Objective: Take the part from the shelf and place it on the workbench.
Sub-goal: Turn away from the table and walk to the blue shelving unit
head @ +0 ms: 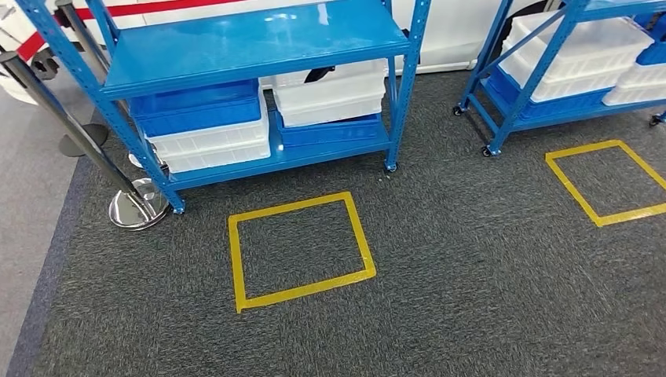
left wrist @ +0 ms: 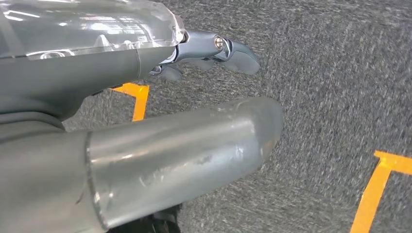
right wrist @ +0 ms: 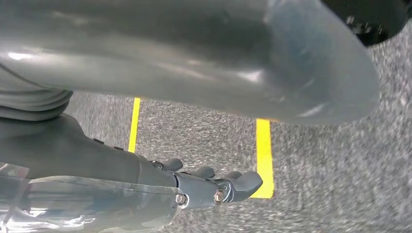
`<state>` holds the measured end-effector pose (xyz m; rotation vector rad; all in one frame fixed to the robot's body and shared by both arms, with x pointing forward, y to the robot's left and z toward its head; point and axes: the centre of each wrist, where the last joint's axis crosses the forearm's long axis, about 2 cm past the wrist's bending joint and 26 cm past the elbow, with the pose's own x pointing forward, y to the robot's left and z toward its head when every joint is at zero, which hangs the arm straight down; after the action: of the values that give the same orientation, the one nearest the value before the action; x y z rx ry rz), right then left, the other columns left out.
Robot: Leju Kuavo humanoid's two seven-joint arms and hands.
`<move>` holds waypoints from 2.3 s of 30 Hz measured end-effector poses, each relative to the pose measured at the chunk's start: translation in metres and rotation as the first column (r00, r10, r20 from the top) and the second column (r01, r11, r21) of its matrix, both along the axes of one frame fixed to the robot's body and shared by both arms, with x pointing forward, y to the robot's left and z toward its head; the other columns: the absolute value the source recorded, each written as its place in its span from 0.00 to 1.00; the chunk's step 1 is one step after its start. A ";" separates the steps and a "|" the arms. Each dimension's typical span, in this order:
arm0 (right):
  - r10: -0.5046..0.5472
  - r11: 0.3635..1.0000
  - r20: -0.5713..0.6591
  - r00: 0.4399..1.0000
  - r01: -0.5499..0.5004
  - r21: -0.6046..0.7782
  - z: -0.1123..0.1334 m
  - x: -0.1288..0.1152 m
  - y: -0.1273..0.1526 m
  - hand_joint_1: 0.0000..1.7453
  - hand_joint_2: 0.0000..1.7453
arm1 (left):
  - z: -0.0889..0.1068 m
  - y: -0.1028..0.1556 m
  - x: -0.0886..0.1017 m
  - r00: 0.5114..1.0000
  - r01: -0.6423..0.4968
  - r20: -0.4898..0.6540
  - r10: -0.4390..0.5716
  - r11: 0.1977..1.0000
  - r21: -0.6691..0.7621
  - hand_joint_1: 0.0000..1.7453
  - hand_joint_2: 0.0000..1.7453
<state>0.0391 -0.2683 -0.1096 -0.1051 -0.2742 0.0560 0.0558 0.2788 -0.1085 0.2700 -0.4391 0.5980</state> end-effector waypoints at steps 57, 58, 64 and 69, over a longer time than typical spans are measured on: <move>-0.172 0.984 -0.067 0.983 0.175 0.031 -0.001 -0.006 -0.002 0.00 0.00 | 0.002 -0.030 -0.001 0.999 -0.017 0.047 0.019 0.999 -0.043 0.00 0.00; -0.173 0.984 -0.067 0.983 0.175 0.031 -0.001 -0.006 -0.002 0.00 0.00 | 0.001 -0.030 -0.002 0.999 -0.019 0.045 0.021 0.999 -0.043 0.00 0.00; -0.177 0.983 -0.075 0.981 0.180 0.039 -0.001 -0.008 0.003 0.00 0.00 | 0.001 -0.029 -0.006 0.999 -0.044 0.028 0.045 0.998 -0.037 0.00 0.00; -0.207 0.977 -0.063 0.976 0.210 0.041 0.000 -0.001 0.004 0.00 0.00 | 0.002 -0.030 -0.001 0.997 -0.075 0.023 0.076 0.996 -0.038 0.00 0.00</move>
<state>0.0376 -0.2642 -0.1096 -0.0841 -0.2046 -0.1559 0.0549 0.2489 -0.1067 0.2446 -0.4423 0.6838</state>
